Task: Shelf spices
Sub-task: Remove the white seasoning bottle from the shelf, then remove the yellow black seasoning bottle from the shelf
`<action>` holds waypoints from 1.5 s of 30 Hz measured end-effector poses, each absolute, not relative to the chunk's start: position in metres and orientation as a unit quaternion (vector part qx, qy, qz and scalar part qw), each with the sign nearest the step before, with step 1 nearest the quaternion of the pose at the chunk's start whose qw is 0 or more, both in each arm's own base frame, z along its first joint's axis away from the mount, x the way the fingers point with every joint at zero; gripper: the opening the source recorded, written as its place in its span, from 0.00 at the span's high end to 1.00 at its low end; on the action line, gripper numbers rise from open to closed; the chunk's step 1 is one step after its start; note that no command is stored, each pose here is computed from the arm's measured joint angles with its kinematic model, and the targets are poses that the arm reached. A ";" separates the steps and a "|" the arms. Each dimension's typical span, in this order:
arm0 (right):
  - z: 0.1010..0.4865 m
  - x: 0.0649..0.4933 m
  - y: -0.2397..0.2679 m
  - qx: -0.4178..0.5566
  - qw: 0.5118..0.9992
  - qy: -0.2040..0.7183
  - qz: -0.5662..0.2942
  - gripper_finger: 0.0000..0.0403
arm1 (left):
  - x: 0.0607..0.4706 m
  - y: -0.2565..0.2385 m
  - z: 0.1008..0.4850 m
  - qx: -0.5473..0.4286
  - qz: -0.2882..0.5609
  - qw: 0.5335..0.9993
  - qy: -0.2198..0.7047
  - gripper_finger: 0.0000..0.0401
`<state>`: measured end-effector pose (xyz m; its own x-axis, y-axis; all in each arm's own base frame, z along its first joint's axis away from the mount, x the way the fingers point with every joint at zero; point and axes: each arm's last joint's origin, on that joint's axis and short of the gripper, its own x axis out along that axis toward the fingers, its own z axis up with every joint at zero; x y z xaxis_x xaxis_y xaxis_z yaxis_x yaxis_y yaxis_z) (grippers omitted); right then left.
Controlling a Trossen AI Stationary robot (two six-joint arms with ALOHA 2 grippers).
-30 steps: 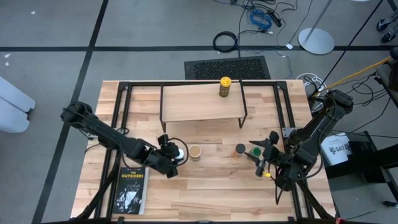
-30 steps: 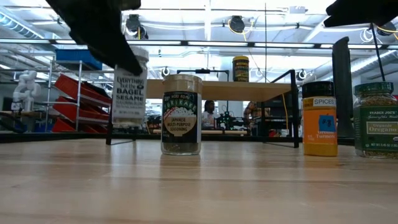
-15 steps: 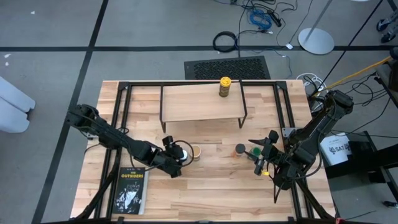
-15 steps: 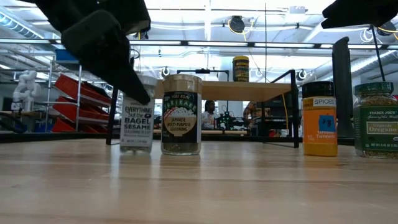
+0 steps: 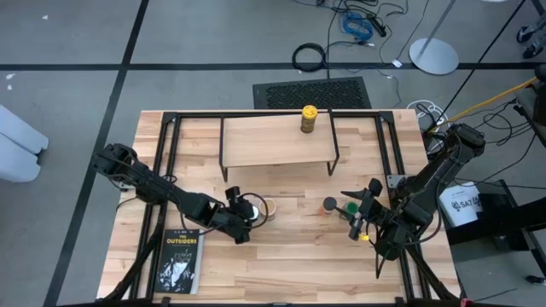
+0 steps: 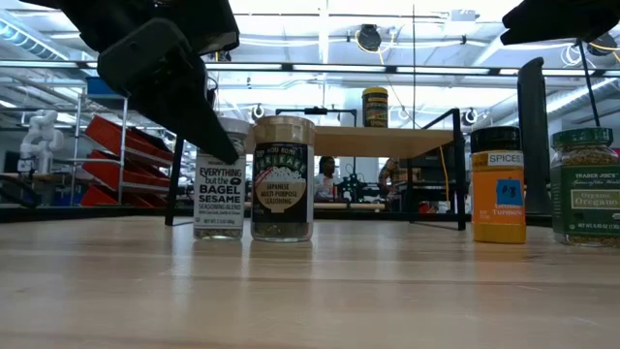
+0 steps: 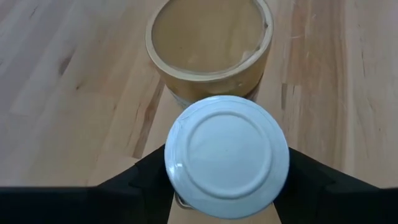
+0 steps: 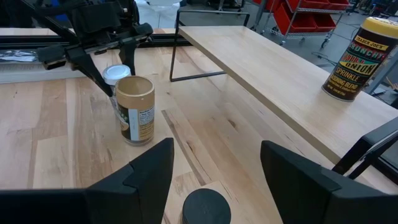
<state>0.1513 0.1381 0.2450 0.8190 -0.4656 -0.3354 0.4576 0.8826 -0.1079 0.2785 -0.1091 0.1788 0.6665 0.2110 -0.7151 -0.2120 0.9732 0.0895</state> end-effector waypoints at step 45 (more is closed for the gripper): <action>0.434 0.176 -0.039 -0.126 0.953 0.196 -0.195 0.43 | 0.300 -0.108 0.242 0.052 0.190 0.923 0.331 0.21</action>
